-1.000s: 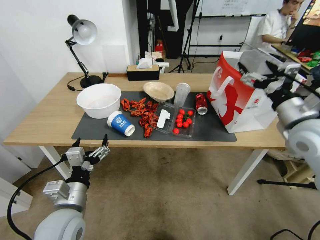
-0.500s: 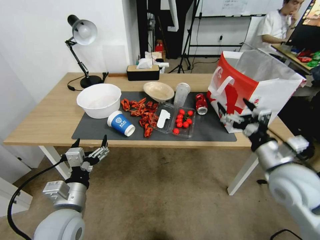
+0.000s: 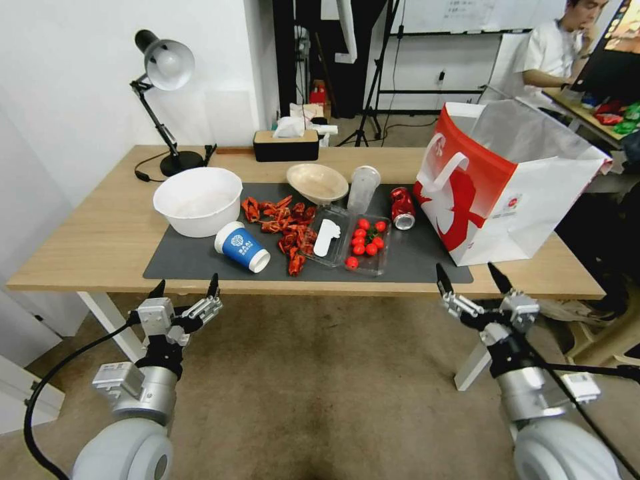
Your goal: Pick up the trash from the table and place it into the takeout bag.
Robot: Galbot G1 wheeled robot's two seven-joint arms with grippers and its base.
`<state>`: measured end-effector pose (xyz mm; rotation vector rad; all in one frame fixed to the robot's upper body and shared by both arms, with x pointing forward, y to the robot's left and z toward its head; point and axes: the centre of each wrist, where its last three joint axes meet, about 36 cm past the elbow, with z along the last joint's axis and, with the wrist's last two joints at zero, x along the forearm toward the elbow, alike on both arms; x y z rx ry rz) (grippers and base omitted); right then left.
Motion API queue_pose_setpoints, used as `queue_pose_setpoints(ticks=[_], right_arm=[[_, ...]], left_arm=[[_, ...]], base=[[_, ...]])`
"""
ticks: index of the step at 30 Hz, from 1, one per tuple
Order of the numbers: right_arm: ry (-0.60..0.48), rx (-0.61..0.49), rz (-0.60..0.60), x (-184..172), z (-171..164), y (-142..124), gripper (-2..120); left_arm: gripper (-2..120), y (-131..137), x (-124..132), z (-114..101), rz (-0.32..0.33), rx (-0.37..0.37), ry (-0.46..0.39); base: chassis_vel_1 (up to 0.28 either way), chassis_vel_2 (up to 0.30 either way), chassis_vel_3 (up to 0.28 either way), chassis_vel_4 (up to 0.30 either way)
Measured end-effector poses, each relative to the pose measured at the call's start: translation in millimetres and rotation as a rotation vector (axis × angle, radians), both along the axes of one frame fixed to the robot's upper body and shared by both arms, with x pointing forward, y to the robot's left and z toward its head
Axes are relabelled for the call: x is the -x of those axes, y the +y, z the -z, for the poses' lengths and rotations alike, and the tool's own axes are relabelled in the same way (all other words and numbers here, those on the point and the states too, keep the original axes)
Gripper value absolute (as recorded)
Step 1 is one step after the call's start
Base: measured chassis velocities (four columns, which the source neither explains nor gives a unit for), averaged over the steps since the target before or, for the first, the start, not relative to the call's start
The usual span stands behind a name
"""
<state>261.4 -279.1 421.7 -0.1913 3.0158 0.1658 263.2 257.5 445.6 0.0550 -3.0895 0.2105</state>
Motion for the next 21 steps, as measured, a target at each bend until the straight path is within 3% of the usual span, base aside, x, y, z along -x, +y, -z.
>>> queue_pose_setpoints(ticks=[21], right_arm=[[0.052, 0.013, 0.024, 1, 24, -4, 100]], left_arm=[[100, 2, -1, 5, 0.008, -0.009, 0.006]], base=[[0.000, 0.000, 0.000, 0.000]])
